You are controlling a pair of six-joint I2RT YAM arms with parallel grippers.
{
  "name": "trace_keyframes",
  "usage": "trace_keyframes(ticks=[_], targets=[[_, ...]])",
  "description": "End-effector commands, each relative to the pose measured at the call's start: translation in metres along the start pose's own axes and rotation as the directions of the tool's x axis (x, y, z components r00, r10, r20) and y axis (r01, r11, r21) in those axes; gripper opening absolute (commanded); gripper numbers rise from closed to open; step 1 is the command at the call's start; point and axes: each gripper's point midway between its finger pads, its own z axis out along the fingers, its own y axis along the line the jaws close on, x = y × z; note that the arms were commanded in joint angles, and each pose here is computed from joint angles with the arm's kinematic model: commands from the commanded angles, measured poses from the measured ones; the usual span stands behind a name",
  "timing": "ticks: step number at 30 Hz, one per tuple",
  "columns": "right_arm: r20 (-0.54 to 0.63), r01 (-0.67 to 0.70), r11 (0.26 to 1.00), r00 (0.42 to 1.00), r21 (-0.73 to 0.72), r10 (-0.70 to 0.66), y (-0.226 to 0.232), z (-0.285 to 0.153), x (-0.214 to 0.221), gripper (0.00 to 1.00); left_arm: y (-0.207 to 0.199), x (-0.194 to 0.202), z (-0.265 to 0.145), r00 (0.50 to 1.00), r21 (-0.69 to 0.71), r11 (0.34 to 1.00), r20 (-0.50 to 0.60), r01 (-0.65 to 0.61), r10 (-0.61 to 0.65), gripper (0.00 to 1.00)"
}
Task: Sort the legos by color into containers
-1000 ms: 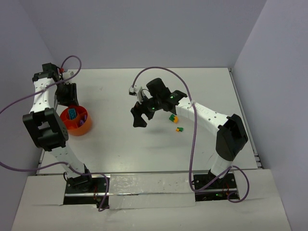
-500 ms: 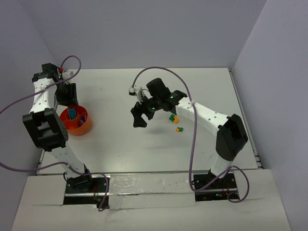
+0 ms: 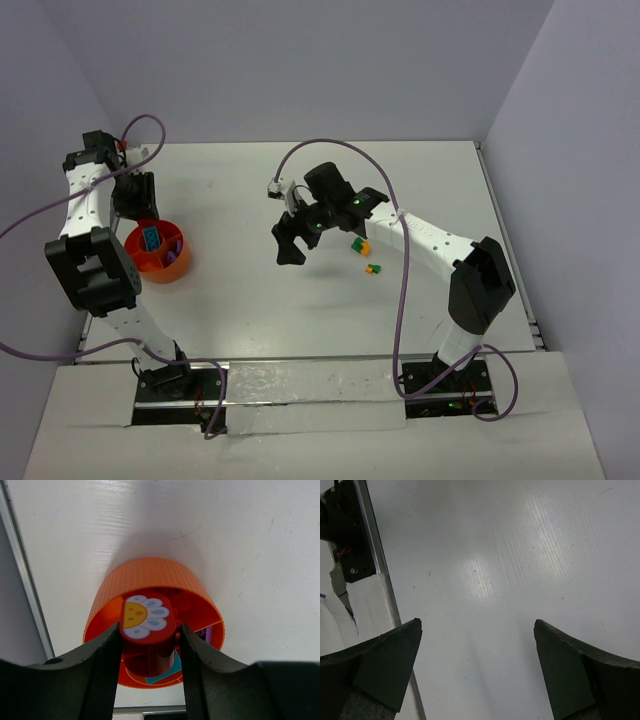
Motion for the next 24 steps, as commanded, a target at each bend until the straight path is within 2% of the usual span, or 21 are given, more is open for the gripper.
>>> trace_keyframes(ticks=[1, 11, 17, 24], targets=[[0.008, 0.007, 1.0, 1.0, -0.012, -0.007, -0.001, -0.002, -0.001, 1.0, 0.002, -0.006, -0.017, 0.998, -0.021, 1.0, 0.06, 0.001, 0.0, 0.0], [0.002, 0.008, 1.0, 1.0, -0.01, -0.008, -0.002, -0.002, 0.0, 1.0, -0.003, 0.006, -0.001, 0.999, 0.012, 1.0, 0.036, 0.016, -0.016, 0.02], [0.003, 0.008, 1.0, 1.0, -0.012, -0.008, -0.002, -0.001, -0.001, 1.0, -0.003, 0.007, 0.002, 0.999, 0.013, 1.0, 0.036, 0.019, -0.019, 0.09], [0.0, 0.006, 1.0, 1.0, -0.014, -0.006, -0.002, 0.0, 0.001, 1.0, -0.023, 0.006, 0.002, 0.999, 0.129, 0.992, 0.039, 0.014, -0.019, 0.1]])
